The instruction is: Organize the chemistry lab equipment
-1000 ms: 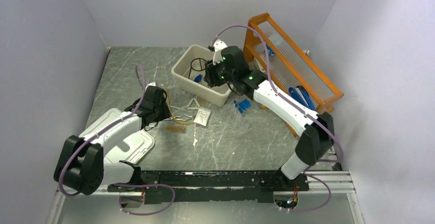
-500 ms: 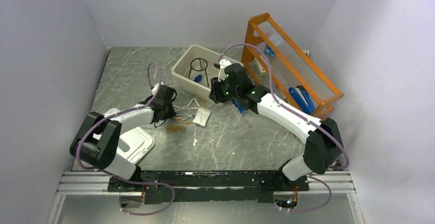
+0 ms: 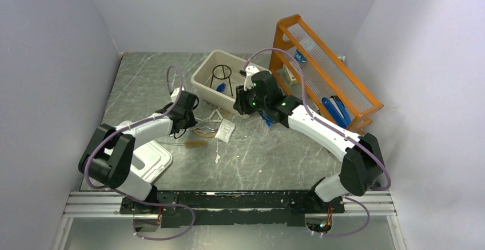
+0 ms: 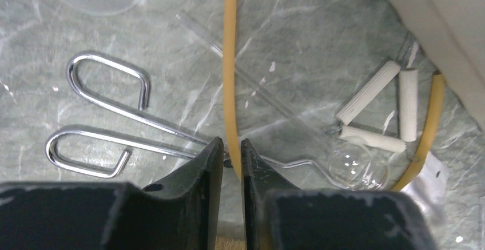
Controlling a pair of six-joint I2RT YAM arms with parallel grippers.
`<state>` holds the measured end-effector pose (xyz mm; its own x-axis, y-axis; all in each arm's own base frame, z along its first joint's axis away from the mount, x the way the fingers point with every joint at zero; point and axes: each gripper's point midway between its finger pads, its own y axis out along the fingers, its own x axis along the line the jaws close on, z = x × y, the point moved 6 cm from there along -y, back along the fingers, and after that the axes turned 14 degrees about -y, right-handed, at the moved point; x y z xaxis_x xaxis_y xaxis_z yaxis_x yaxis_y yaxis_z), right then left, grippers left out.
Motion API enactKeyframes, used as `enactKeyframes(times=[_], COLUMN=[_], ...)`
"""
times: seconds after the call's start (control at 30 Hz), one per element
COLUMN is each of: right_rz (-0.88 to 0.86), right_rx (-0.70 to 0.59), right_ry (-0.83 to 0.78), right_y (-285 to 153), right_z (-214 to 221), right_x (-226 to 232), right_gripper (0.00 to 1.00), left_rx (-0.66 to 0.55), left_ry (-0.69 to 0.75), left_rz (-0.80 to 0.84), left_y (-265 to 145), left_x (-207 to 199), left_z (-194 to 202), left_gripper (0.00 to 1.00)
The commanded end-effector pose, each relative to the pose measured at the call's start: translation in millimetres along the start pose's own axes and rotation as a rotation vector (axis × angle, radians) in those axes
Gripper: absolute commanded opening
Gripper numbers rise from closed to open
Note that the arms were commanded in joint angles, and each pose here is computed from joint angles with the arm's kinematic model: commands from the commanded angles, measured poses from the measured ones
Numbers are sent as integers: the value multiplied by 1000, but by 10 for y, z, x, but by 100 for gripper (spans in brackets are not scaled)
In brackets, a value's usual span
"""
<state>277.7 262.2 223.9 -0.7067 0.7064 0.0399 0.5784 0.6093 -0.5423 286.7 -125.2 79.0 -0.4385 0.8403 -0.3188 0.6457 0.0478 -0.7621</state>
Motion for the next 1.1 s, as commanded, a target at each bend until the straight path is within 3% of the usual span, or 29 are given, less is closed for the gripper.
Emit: enactKeyframes(times=[0.0,0.43,0.67,0.8,1.07], right_rz=[-2,-7,3,3,-59], right_rx=[-40,-37,-34,-45,-83], right_ry=[0,0,2,1,-16], right_y=[-39,-23,-36,-69,-119], right_z=[-57,-56,-45,-48,-78], right_x=[25,36,31,39,200], right_gripper=[34,34,34,33,38], left_rx=[-45,8,28,14,-18], left_ry=[41,65,78,73,68], left_rz=[2,-66,-76,-44,54], left_y=[-22,207,290,149,-532], left_x=[-164,-98,-72,-140,-224], left_z=[-172,-19,50,-42,-331], left_gripper=[22,38,21,5,5])
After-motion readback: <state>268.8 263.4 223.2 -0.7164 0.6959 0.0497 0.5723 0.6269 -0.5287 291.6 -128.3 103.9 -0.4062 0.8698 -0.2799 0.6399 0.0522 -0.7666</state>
